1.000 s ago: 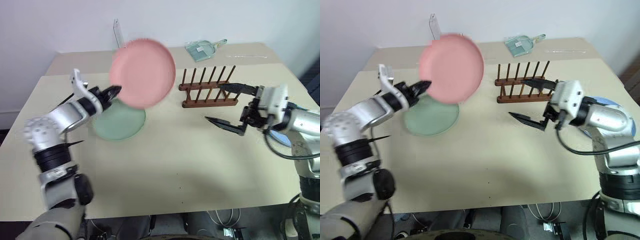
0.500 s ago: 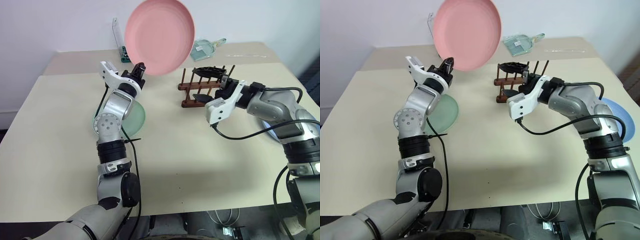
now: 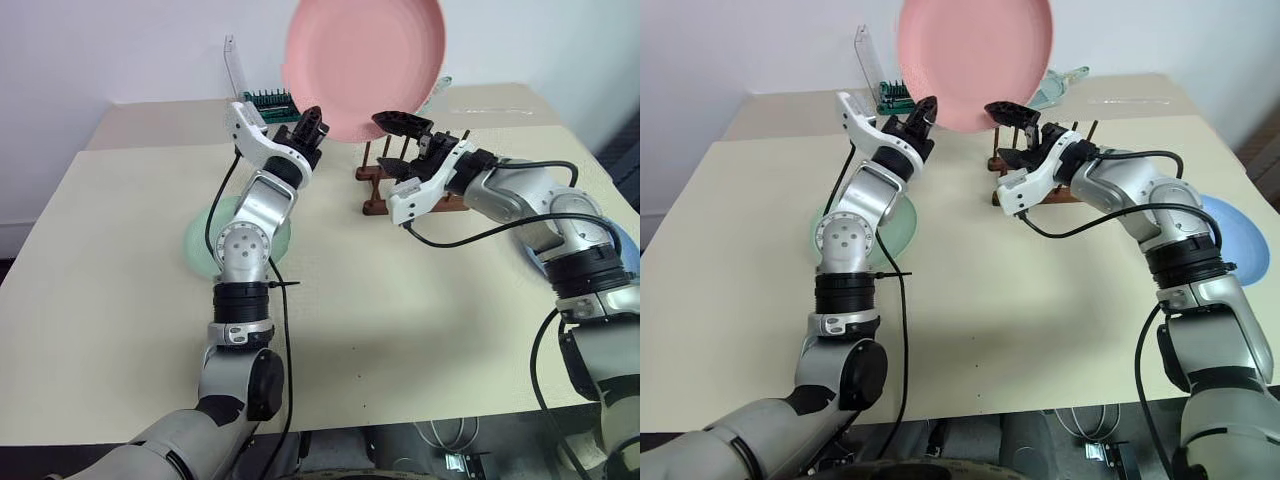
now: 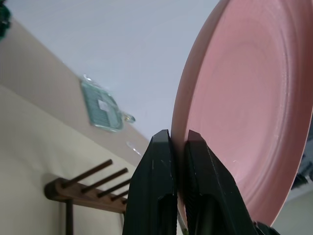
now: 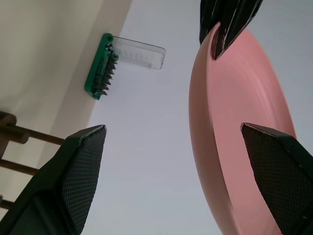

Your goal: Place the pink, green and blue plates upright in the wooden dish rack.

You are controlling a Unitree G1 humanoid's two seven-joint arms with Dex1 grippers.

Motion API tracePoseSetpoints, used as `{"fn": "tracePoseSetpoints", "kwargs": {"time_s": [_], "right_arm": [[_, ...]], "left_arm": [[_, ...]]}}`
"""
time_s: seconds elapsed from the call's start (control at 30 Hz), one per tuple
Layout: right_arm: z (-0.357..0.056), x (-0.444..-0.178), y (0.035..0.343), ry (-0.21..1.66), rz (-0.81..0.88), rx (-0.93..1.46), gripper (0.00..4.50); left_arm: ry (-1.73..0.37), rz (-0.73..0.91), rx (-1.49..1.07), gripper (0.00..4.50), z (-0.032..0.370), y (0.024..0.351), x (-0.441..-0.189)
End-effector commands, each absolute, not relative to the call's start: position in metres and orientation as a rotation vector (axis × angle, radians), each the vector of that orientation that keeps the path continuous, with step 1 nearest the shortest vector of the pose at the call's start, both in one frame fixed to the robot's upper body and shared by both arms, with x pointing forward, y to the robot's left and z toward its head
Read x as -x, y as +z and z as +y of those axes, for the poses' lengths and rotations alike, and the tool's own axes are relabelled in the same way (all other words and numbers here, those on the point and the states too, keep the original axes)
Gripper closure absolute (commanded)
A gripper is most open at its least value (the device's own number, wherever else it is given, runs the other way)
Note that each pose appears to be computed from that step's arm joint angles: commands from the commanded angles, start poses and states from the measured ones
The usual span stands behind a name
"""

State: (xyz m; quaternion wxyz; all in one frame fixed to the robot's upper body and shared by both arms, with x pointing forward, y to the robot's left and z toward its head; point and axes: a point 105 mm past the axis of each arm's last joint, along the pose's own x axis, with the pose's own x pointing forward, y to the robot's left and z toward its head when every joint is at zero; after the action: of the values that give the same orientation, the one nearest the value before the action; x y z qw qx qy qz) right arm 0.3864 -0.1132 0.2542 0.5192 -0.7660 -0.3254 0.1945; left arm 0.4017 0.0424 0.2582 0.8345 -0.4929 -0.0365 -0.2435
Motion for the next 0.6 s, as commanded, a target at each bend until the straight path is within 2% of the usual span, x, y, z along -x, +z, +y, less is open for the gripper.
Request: {"fn": "tracePoseSetpoints", "kwargs": {"time_s": [0.03,0.13,0.33,0.57,0.6], "right_arm": [[-0.107,-0.386,0.276,0.402,-0.83,1.804,0.25],[-0.111,-0.39,0.281,0.369,-0.817,1.799,1.28],[-0.11,-0.389,0.284,0.362,-0.821,1.789,4.4],[-0.115,-0.39,0.286,0.341,-0.809,1.782,4.47],[-0.116,-0.39,0.287,0.339,-0.808,1.781,4.5]], "left_arm": [[-0.624,-0.105,1.076,4.5,0.011,0.272,-0.388],[-0.635,-0.119,1.039,4.5,0.009,0.273,-0.385],[-0.646,-0.135,0.994,4.5,0.007,0.274,-0.384],[-0.648,-0.136,0.972,4.5,0.006,0.273,-0.384],[-0.659,-0.141,0.994,3.75,0.006,0.275,-0.383]]}}
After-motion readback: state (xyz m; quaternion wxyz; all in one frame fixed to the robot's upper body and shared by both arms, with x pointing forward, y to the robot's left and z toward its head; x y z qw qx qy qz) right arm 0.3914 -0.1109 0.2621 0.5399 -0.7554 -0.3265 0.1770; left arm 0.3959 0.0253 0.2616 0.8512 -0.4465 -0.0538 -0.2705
